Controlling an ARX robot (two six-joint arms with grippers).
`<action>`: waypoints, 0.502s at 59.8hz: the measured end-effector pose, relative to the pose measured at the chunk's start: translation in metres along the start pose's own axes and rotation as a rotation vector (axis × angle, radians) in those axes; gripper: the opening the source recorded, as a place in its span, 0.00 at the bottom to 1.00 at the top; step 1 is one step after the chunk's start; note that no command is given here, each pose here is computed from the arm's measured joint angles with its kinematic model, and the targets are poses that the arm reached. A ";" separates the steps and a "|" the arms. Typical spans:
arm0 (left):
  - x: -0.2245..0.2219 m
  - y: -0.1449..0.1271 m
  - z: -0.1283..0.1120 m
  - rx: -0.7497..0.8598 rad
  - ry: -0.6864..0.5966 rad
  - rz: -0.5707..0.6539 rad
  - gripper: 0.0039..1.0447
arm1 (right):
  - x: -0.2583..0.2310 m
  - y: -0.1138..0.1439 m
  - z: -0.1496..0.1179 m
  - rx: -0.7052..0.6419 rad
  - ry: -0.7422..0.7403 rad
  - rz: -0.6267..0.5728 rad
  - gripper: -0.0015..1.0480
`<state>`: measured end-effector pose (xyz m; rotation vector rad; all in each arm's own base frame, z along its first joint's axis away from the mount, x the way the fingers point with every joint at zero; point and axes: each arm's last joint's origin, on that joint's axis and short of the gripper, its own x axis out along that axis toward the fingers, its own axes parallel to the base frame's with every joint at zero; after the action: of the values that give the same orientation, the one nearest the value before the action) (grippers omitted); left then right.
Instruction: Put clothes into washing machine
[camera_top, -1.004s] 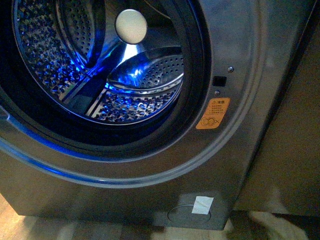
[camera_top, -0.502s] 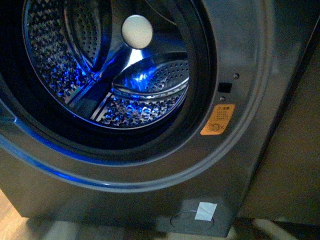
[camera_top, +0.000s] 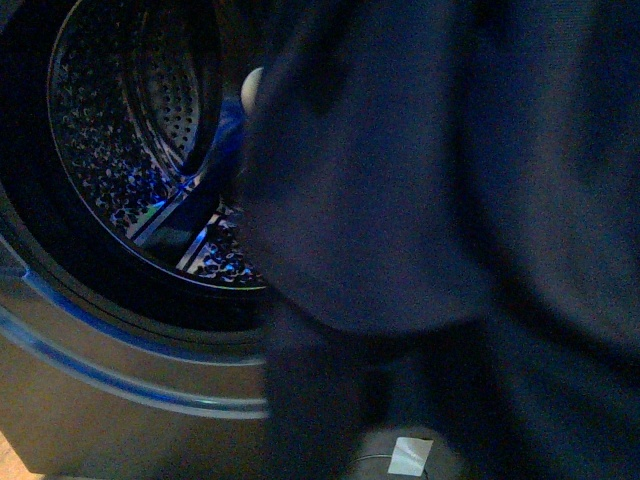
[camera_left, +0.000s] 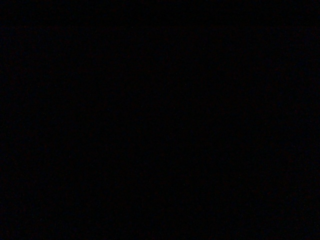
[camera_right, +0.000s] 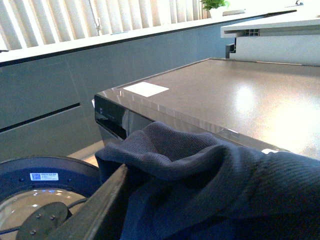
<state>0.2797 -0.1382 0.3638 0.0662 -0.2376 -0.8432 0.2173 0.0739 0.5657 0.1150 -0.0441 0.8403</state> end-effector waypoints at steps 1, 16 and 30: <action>-0.002 0.001 0.001 0.002 -0.003 -0.001 0.07 | 0.000 0.000 0.000 0.000 0.000 0.000 0.63; -0.031 0.019 0.002 0.032 0.004 0.047 0.07 | 0.000 0.000 0.000 0.001 0.000 0.000 0.94; -0.050 0.035 -0.025 0.024 0.038 0.138 0.07 | 0.000 0.000 0.000 0.002 0.000 0.001 0.93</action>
<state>0.2796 -0.0786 0.3359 0.0872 -0.2143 -0.7013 0.2171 0.0738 0.5657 0.1167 -0.0436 0.8415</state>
